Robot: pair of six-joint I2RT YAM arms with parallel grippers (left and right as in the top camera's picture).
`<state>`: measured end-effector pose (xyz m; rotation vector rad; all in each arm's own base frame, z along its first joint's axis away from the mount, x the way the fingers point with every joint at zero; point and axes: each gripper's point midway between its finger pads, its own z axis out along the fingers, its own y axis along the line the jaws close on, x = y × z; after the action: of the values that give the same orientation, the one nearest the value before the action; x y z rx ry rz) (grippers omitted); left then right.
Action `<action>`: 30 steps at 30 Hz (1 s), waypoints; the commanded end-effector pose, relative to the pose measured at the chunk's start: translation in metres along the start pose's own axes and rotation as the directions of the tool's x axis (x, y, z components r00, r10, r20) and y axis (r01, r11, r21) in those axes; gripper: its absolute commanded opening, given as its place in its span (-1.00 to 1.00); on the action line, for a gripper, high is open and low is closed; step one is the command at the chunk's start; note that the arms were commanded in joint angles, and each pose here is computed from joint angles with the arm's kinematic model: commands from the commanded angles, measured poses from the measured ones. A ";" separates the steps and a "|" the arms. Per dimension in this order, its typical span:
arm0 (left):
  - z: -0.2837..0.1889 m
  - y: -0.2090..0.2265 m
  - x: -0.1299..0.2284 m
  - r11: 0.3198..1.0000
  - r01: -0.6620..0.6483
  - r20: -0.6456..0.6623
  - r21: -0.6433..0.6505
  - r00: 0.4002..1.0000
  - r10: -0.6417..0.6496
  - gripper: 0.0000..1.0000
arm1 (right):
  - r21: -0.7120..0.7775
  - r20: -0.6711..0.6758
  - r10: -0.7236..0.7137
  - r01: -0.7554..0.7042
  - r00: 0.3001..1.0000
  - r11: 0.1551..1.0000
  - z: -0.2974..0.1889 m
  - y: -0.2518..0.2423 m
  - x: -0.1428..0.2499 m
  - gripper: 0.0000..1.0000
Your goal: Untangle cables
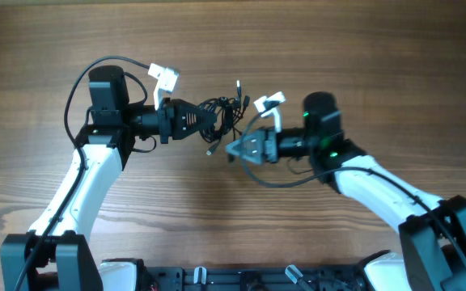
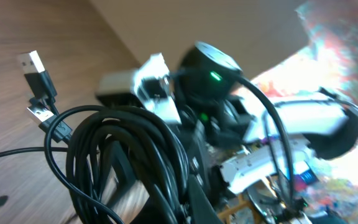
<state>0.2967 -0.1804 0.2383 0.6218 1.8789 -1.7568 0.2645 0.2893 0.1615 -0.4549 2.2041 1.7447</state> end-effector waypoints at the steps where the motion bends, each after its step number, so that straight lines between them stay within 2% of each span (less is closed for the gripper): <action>1: -0.004 0.036 -0.016 0.953 0.223 0.118 -0.205 0.972 -0.203 -0.92 | 0.146 0.163 0.264 -0.288 0.951 0.947 0.023 -0.022 -0.009 0.02; 4: -0.009 0.049 -0.020 0.919 0.289 0.176 -0.267 0.952 -0.249 -0.92 | 0.128 0.221 0.269 -0.302 0.937 0.945 0.040 -0.008 -0.012 -0.16; 8: -0.009 0.050 -0.019 0.917 0.296 0.175 -0.267 0.951 -0.256 -0.92 | 0.154 0.342 0.304 -0.372 0.889 0.915 0.039 -0.018 -0.025 -0.38; 12: -0.009 0.050 -0.019 0.916 0.296 0.177 -0.270 0.951 -0.254 -0.92 | 0.140 0.345 0.283 -0.347 0.895 0.927 0.039 -0.013 -0.029 -0.89; 14: -0.009 0.051 -0.020 0.920 0.279 0.174 -0.276 0.955 -0.238 -0.92 | 0.175 0.291 0.173 -0.230 0.941 0.957 0.040 -0.012 -0.023 -0.91; 16: -0.008 0.049 -0.016 0.937 0.208 0.141 -0.279 0.974 -0.174 -0.92 | 0.189 0.241 0.128 -0.176 0.962 0.966 0.029 -0.018 -0.022 -0.91; 21: 0.000 0.025 0.004 0.988 0.046 0.017 -0.146 0.999 -0.044 -0.92 | 0.073 0.181 -0.037 0.024 0.983 0.997 -0.008 -0.005 -0.040 -0.91; 27: 0.028 0.010 0.019 0.996 0.031 -0.062 -0.085 0.997 -0.036 -0.92 | 0.095 0.202 -0.060 0.041 0.978 0.995 -0.001 -0.003 -0.042 -0.91; 30: 0.036 0.004 0.023 0.996 0.068 -0.083 -0.058 0.994 -0.072 -0.92 | 0.165 0.275 -0.058 0.012 0.960 0.986 -0.001 -0.014 -0.053 -0.91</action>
<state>0.2914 -0.2095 0.2076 0.5723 2.0620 -1.6729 0.3032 0.2922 0.1712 -0.2572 2.1250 1.5850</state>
